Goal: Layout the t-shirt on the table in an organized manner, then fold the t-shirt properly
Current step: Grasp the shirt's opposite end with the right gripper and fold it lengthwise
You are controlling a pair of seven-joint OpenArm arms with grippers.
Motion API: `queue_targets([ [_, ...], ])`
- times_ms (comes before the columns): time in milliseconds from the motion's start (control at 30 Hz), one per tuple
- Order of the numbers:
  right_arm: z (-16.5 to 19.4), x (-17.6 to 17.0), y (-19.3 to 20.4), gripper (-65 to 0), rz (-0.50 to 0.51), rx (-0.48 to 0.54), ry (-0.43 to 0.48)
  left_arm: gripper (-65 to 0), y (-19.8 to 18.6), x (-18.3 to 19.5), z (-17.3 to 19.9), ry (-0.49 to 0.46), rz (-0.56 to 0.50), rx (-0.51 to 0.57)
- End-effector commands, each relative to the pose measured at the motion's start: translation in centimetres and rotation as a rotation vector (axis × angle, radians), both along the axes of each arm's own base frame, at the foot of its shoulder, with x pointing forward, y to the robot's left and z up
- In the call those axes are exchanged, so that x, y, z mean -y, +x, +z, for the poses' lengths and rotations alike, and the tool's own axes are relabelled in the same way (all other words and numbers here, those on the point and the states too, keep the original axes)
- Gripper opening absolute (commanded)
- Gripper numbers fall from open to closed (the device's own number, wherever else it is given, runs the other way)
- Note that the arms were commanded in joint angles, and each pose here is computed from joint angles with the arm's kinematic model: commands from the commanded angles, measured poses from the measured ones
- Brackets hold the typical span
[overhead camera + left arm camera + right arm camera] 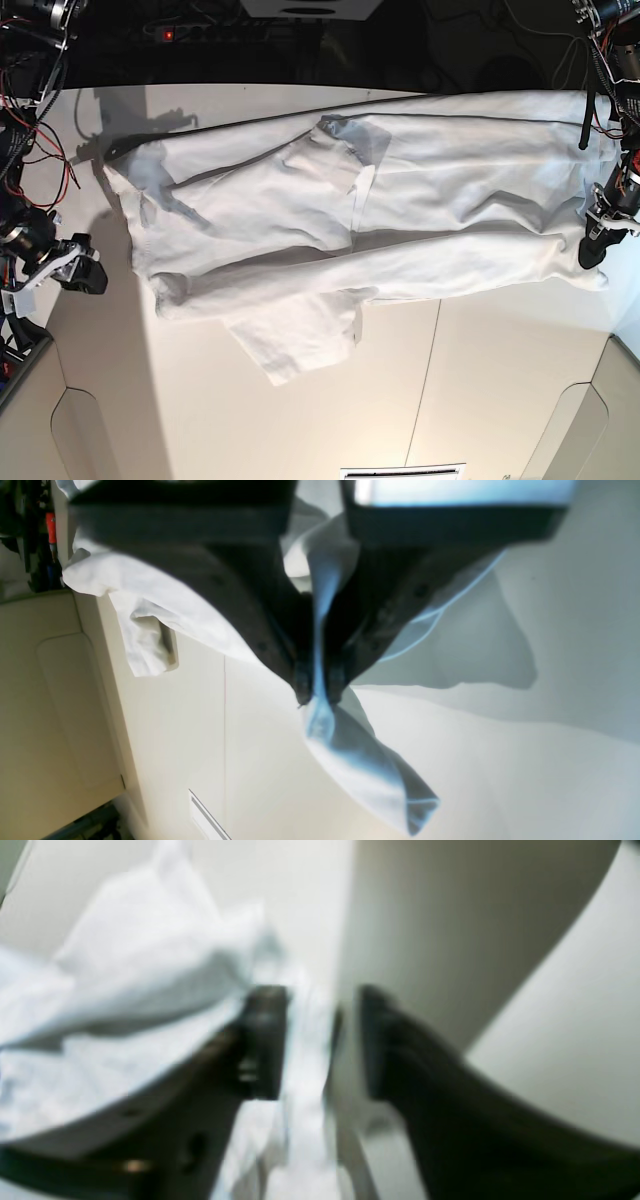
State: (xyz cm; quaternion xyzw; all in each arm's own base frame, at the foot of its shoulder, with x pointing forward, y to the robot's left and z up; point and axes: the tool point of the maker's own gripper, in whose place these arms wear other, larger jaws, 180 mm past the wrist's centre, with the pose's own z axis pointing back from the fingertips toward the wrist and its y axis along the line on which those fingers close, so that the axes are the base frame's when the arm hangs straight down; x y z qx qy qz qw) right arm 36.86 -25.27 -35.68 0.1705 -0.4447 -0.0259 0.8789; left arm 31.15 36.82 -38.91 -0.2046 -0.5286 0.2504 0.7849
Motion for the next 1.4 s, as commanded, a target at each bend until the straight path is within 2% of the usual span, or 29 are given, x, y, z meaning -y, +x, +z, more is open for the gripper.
queue_targets([
  [0,2.7,0.3,1.9,-36.7,-0.003,0.096,-0.018,-65.0,0.9,-1.0,2.2,0.024,0.001,0.062],
  [100,3.3,-0.8,3.5,-36.8,0.037,0.113,-0.060,-65.0,0.9,-1.0,2.3,0.020,0.003,0.067],
  [233,1.4,-3.4,5.5,-36.8,0.111,0.066,-0.080,-65.0,1.0,-0.9,2.4,0.015,0.005,0.072],
  [467,-3.6,-5.9,7.6,-36.8,0.126,-0.025,-0.028,-65.0,1.0,-0.9,2.3,0.014,0.005,0.071],
  [800,-4.2,-11.3,8.3,-36.9,0.166,-0.012,0.053,-65.0,1.0,-0.9,2.3,0.014,0.005,0.072],
  [867,-4.2,-11.8,8.3,-42.2,0.169,-0.009,0.061,-65.0,1.0,-0.9,2.3,0.014,0.005,0.072],
  [967,-4.2,-11.9,8.3,-63.0,0.169,-0.010,0.062,-65.0,1.0,-0.9,2.3,0.014,0.005,0.071],
  [1000,-4.2,-11.9,8.2,-65.0,0.169,-0.011,0.062,-65.0,1.0,-0.9,2.3,0.014,0.005,0.071],
  [1367,-2.8,-10.9,7.9,-65.0,0.193,-0.041,0.037,-65.0,1.0,-0.9,2.4,0.011,0.007,0.075],
])
